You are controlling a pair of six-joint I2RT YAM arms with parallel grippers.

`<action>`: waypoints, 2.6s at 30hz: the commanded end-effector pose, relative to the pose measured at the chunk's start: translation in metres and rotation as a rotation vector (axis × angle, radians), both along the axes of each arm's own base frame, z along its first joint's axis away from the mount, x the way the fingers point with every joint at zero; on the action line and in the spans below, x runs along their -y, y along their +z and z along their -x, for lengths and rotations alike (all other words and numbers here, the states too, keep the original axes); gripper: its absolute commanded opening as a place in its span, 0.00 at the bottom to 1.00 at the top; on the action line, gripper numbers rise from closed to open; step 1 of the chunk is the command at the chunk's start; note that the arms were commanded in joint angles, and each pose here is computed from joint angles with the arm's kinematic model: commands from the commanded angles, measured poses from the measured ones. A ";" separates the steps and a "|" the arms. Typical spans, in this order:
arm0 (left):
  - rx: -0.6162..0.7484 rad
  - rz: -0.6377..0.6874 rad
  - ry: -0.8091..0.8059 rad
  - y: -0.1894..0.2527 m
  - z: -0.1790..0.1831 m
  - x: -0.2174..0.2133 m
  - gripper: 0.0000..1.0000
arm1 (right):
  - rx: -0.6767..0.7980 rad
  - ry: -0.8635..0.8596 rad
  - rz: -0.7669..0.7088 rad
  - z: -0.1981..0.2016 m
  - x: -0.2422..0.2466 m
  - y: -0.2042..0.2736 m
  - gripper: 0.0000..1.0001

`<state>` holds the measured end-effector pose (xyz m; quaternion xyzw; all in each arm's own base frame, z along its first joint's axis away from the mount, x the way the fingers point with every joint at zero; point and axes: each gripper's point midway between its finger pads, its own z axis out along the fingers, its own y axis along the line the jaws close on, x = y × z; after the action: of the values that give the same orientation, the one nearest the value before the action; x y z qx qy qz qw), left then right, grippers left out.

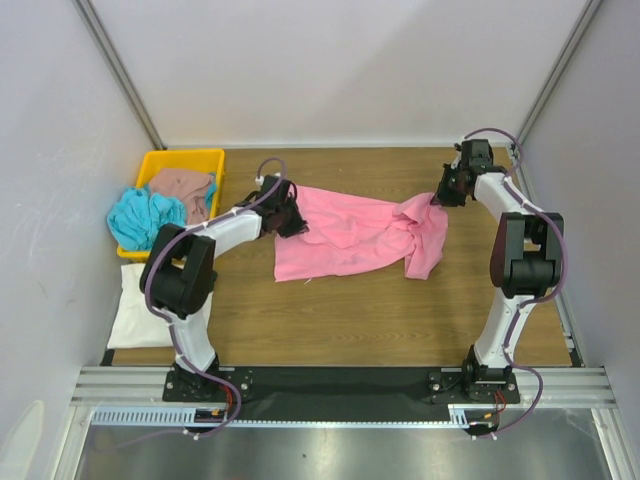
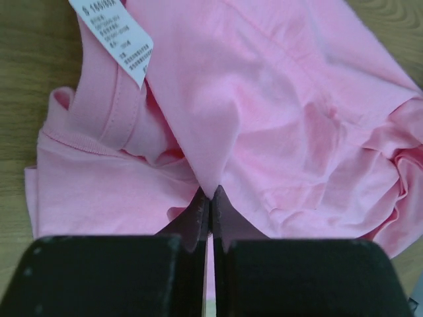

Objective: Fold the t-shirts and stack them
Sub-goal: Flatten the tshirt out

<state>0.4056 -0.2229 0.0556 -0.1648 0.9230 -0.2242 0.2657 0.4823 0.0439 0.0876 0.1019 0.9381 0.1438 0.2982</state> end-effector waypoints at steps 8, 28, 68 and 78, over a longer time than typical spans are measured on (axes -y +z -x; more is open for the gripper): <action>0.158 -0.125 0.072 0.091 0.014 -0.041 0.01 | -0.021 -0.019 0.009 0.017 0.005 -0.004 0.00; 0.047 -0.116 -0.016 0.039 0.052 -0.044 0.00 | 0.230 0.283 0.371 0.036 -0.046 0.078 0.80; 0.047 -0.101 -0.006 0.033 0.053 -0.068 0.00 | -0.053 0.155 0.688 0.053 -0.095 -0.038 0.36; 0.059 -0.107 -0.006 0.037 0.052 -0.070 0.00 | -0.038 0.057 0.620 0.058 -0.076 -0.022 0.10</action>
<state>0.3481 -0.1564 0.0752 -0.1511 0.9344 -0.1714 0.2732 0.4184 0.1260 0.0332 -0.0541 0.9530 -0.1513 0.2568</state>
